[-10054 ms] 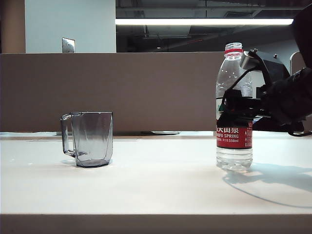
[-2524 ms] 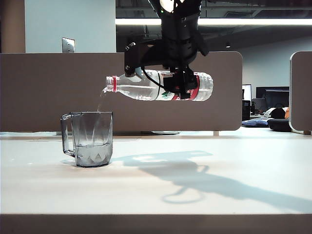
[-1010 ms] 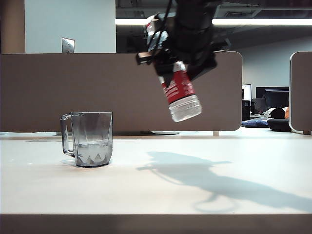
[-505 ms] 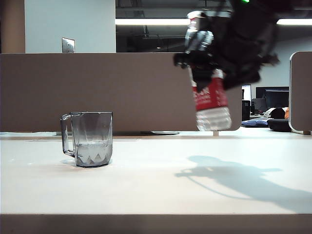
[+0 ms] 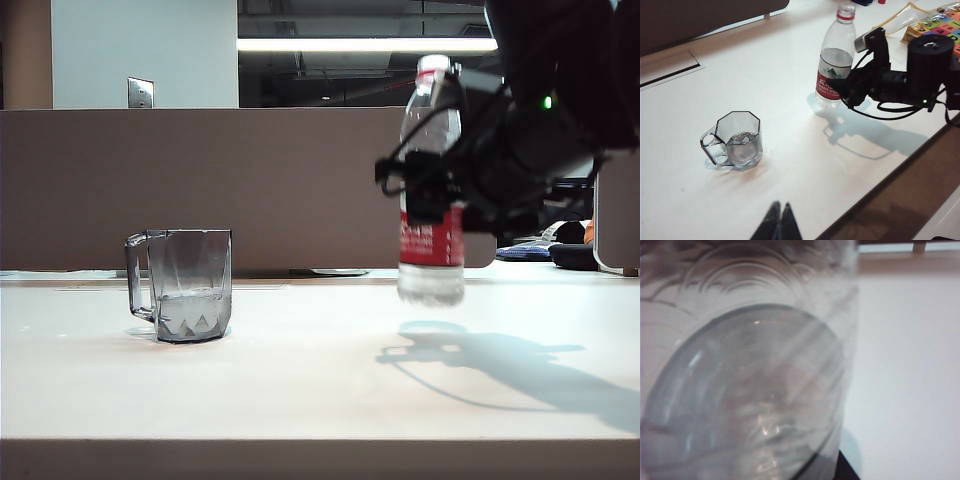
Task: Pick up the mineral water bottle on the table and pour water into the mug until it's half full.
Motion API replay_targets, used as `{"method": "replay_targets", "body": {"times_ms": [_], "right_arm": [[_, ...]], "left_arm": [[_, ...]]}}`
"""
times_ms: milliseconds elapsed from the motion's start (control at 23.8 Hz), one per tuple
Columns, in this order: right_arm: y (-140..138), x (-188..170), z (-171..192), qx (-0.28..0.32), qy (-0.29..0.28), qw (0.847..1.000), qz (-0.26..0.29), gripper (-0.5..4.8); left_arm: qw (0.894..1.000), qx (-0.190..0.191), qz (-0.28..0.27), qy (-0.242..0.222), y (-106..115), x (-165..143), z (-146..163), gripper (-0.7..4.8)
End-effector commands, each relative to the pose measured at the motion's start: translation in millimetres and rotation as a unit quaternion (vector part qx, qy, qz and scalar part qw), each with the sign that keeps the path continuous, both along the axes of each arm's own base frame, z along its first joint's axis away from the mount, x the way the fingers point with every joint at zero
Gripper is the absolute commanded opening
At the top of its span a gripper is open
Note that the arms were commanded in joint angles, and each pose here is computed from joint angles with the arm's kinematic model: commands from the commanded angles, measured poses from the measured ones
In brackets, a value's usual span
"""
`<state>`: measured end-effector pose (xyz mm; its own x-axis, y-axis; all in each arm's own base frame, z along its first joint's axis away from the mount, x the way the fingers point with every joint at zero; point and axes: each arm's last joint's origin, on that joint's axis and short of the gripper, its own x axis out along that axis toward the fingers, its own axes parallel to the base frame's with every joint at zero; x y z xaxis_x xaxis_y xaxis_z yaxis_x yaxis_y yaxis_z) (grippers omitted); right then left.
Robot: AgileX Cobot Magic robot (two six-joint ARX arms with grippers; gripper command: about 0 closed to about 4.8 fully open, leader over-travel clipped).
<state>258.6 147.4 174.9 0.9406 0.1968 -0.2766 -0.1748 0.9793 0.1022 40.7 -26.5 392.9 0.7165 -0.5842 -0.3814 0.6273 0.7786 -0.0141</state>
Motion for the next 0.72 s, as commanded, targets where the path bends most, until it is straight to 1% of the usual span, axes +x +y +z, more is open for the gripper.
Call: {"method": "replay_targets", "body": {"times_ms": [42, 463, 547, 589, 715], "right_arm": [[0, 5, 1, 0.012, -0.018, 1.000, 0.003, 2.33], [0, 6, -11, -0.006, 0.011, 1.000, 0.004, 2.43], [1, 7, -16, -0.011, 0.021, 1.000, 0.004, 2.86], [1, 6, -18, -0.015, 0.027, 1.000, 0.004, 3.17], [0, 6, -19, -0.018, 0.033, 0.999, 0.004, 3.16]], "left_arm": [[1.000, 0.000, -0.001, -0.004, 0, 0, 1, -0.05], [1.000, -0.001, 0.000, -0.003, 0, 0, 1, -0.05], [1.000, -0.001, 0.000, -0.003, 0, 0, 1, -0.05], [1.000, -0.001, 0.000, -0.003, 0, 0, 1, -0.05], [1.000, -0.001, 0.000, -0.003, 0, 0, 1, -0.05]]}}
